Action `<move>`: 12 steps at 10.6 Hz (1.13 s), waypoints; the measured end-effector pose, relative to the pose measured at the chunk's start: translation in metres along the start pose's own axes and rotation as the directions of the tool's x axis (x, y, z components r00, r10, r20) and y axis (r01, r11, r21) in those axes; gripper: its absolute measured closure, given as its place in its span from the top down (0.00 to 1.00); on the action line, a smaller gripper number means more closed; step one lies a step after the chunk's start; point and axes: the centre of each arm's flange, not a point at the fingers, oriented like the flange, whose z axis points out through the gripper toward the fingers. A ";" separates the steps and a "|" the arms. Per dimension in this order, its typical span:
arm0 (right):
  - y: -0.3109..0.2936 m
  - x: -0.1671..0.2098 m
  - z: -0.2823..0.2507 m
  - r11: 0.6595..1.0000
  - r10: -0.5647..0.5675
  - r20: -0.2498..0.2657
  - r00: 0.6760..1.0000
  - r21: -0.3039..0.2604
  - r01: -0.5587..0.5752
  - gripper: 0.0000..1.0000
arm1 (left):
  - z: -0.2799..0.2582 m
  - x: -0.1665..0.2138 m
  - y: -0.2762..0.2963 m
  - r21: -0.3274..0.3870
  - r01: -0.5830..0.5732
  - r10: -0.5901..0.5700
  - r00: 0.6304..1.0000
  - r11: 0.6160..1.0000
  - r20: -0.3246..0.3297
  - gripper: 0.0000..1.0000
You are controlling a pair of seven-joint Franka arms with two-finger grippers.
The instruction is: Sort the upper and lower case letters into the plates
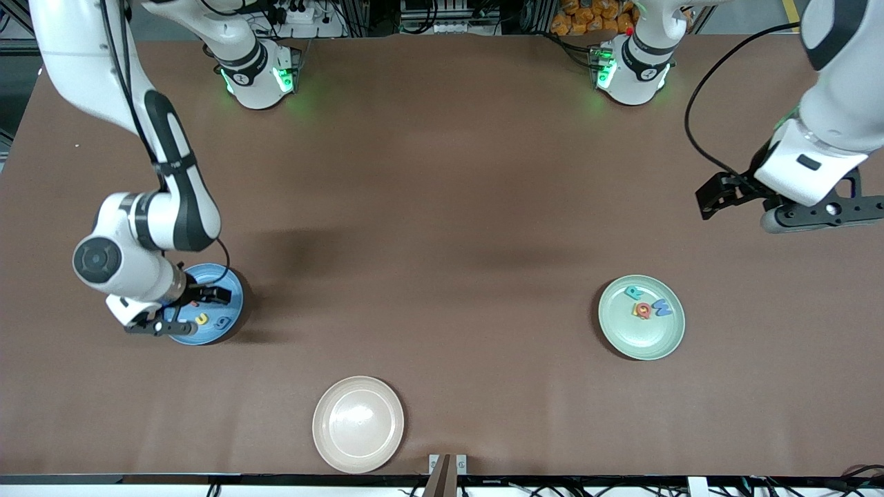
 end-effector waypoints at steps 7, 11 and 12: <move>0.020 -0.044 -0.142 0.996 -0.072 -0.068 0.995 0.053 0.075 1.00 | -0.006 -0.005 -0.026 -0.058 -0.008 0.011 0.999 0.998 0.040 1.00; 0.024 -0.053 -0.270 0.993 -0.086 -0.023 0.996 0.074 0.087 1.00 | -0.013 -0.010 -0.038 -0.064 -0.033 0.036 0.999 0.997 0.037 1.00; 0.024 -0.056 -0.296 0.993 -0.091 -0.015 0.996 0.075 0.092 1.00 | -0.019 -0.013 -0.039 -0.063 -0.037 0.039 0.999 0.997 0.030 1.00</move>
